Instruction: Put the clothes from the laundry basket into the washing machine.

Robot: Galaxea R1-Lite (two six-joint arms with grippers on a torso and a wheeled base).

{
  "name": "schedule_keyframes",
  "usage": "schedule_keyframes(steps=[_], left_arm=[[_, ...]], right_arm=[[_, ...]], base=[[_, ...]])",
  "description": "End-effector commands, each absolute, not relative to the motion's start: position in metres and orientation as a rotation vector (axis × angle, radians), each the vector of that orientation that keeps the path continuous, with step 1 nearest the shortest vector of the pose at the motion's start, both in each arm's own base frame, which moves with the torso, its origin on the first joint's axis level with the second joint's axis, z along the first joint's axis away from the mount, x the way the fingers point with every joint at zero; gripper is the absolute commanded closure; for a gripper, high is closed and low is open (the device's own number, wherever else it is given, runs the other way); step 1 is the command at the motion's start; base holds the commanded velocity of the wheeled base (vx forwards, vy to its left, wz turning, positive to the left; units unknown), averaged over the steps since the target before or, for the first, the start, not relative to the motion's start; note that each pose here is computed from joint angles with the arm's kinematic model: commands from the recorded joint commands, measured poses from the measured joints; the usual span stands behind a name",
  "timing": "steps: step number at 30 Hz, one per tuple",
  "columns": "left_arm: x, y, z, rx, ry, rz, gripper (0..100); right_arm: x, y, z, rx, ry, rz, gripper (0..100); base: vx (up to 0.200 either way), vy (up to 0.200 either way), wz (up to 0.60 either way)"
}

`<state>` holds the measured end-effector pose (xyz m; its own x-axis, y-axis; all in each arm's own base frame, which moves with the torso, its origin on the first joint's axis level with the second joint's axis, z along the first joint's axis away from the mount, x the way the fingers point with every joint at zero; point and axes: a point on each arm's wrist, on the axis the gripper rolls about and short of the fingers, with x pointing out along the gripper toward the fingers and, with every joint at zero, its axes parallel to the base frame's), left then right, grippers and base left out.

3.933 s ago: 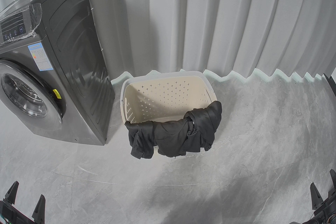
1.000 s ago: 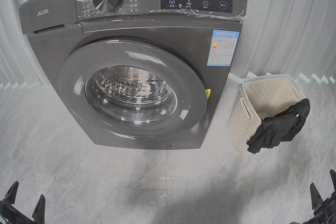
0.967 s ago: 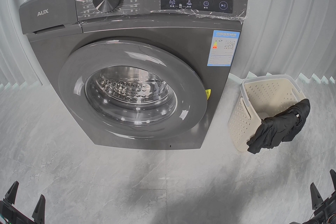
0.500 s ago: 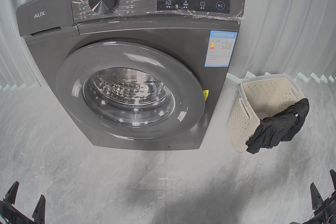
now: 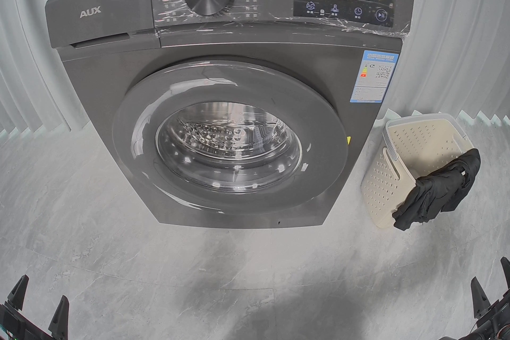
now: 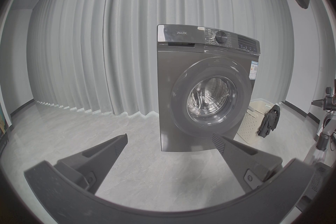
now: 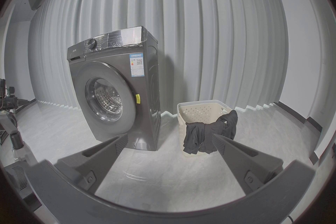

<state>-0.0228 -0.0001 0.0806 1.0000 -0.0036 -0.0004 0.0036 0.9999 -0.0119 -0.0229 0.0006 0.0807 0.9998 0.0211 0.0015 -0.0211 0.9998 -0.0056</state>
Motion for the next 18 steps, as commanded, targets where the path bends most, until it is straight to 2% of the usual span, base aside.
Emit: schedule_keyframes(steps=[1,15,18], left_arm=[[-0.0228,-0.0001,0.0758,-0.011,0.002,-0.003,0],[-0.0228,-0.0001,0.0758,-0.014,0.002,-0.005,0],[-0.0228,-0.0001,0.0758,-0.017,0.002,-0.005,0]], right_arm=[[-0.0225,0.0006,0.0756,-0.006,0.005,0.021,0],[-0.0225,0.0006,0.0756,-0.006,0.005,0.021,0],[-0.0225,0.0006,0.0756,-0.006,0.005,0.021,0]], base=[[0.0,0.0,0.0],[0.0,0.0,0.0],[0.0,0.2,0.0]])
